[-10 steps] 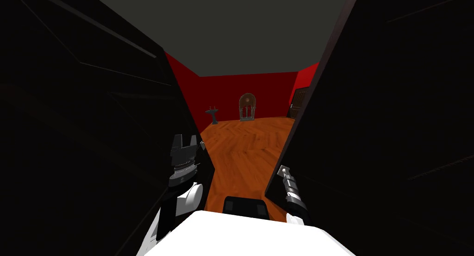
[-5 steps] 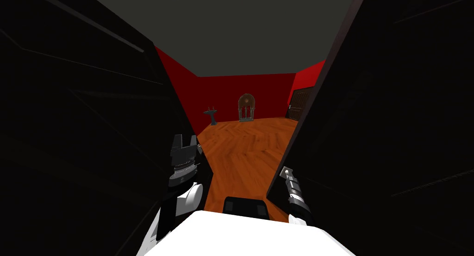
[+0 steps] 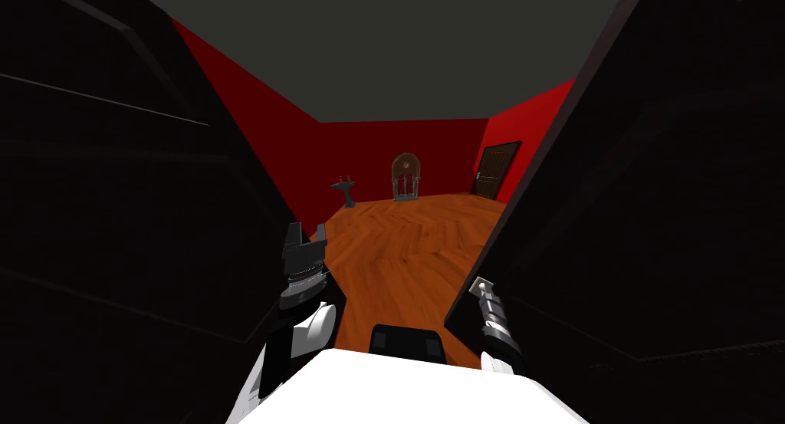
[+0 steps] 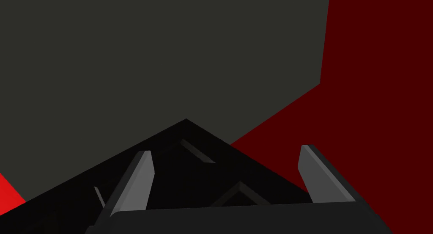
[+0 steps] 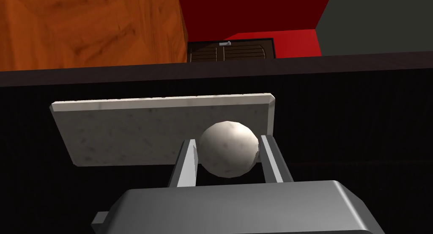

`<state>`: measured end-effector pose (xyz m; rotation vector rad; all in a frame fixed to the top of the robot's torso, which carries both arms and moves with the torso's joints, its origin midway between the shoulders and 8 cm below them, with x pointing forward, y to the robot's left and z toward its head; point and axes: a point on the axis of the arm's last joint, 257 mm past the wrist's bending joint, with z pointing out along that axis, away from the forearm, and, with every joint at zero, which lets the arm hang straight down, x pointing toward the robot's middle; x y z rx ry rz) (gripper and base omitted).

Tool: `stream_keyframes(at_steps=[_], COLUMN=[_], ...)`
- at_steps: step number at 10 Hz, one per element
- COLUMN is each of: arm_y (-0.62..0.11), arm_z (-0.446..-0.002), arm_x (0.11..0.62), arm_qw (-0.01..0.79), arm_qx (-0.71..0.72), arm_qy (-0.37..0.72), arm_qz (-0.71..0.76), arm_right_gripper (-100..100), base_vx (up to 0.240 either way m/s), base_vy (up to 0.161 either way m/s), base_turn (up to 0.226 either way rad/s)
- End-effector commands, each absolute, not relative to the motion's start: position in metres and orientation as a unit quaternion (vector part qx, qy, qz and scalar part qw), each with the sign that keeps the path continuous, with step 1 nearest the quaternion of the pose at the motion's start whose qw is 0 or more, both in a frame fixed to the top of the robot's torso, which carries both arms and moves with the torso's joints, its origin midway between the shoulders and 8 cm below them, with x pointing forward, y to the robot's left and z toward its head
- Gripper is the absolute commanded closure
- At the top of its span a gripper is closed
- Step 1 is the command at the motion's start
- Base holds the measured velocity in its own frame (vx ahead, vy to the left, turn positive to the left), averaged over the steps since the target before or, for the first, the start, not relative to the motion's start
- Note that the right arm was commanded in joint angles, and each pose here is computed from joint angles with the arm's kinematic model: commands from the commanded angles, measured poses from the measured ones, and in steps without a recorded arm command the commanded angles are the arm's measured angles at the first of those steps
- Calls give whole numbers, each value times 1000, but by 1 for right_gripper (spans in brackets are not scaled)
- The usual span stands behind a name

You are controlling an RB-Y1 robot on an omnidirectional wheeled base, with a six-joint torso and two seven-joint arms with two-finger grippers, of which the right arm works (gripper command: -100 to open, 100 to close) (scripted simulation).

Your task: Push the door open

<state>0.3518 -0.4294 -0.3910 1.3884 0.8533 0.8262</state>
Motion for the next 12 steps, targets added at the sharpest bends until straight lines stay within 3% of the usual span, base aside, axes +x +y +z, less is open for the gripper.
stream_keyframes(at_steps=[1,12], arm_y=[-442,-496], arm_z=[-389,-385], arm_x=[348,316], arm_qw=[618,645], arm_qx=[607,628], arm_qy=[357,314], arm_qz=[349,303], arm_right_gripper=[100,100], base_vx=[185,183], base_vy=[1,-21], base_turn=[-60,-50])
